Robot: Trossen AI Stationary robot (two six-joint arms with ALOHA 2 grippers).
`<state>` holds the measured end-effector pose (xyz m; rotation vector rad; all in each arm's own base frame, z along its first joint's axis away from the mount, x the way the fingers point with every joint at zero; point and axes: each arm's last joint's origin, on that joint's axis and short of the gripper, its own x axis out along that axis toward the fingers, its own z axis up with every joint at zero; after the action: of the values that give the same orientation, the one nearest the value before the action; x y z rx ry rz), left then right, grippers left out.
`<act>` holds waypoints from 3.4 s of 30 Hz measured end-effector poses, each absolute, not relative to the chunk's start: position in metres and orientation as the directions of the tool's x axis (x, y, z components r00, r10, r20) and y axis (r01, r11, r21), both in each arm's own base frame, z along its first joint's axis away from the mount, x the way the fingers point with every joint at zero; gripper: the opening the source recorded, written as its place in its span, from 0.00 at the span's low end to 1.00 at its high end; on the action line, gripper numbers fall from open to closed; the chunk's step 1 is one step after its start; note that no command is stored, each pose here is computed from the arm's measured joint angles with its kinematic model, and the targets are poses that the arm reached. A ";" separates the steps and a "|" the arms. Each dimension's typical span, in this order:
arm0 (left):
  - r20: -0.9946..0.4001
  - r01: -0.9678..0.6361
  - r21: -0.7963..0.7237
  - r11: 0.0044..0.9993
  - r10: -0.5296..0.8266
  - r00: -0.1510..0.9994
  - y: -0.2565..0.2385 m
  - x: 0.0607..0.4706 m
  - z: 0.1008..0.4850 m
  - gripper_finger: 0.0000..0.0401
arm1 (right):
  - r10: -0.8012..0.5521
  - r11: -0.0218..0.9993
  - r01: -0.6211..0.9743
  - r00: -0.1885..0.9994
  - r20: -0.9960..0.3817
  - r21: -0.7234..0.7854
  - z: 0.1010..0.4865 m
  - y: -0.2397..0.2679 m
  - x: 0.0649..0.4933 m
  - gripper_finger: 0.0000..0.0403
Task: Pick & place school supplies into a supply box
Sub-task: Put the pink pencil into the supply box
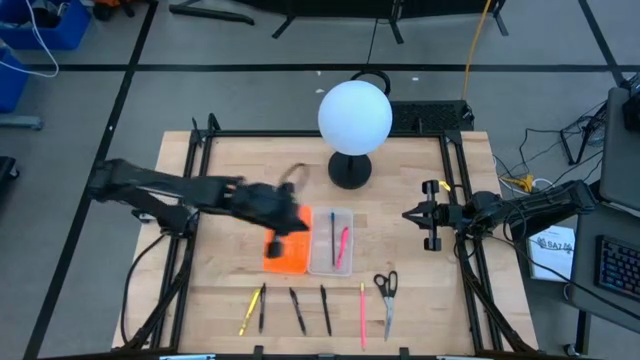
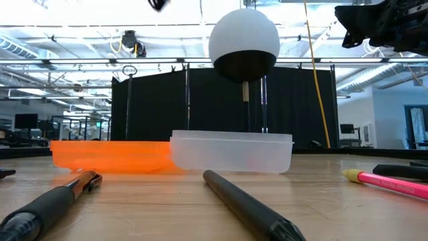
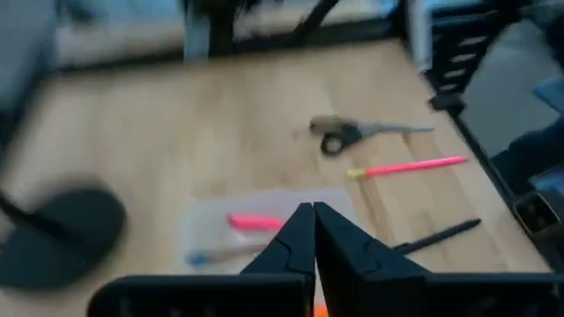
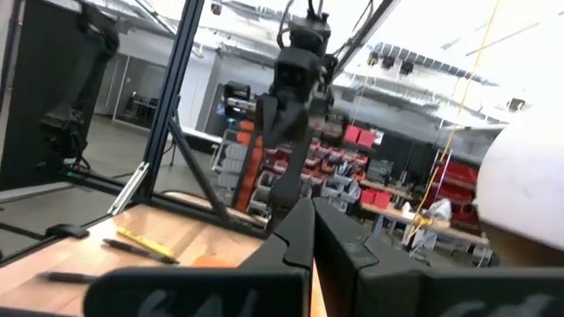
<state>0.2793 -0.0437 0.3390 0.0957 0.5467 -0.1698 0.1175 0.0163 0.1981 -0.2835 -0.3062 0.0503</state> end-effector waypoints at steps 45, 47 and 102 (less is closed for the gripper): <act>-0.067 0.147 0.309 0.940 -0.133 0.989 0.018 0.137 0.161 0.03 | -0.478 0.876 0.426 0.824 -0.303 -0.224 0.274 0.024 0.200 0.00; -0.030 0.084 0.293 0.952 -0.078 0.996 0.019 0.137 0.165 0.01 | -0.474 0.880 0.413 0.796 -0.376 -0.235 0.288 0.034 0.216 0.00; 0.230 -0.101 0.390 0.915 0.010 0.973 0.013 0.100 0.193 0.12 | 0.127 0.391 0.867 0.283 -0.951 0.310 0.192 0.157 0.313 0.31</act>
<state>0.0995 0.0126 0.1932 0.4115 -0.2269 0.0575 0.3126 0.1566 0.1918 1.0735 1.1969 -0.6506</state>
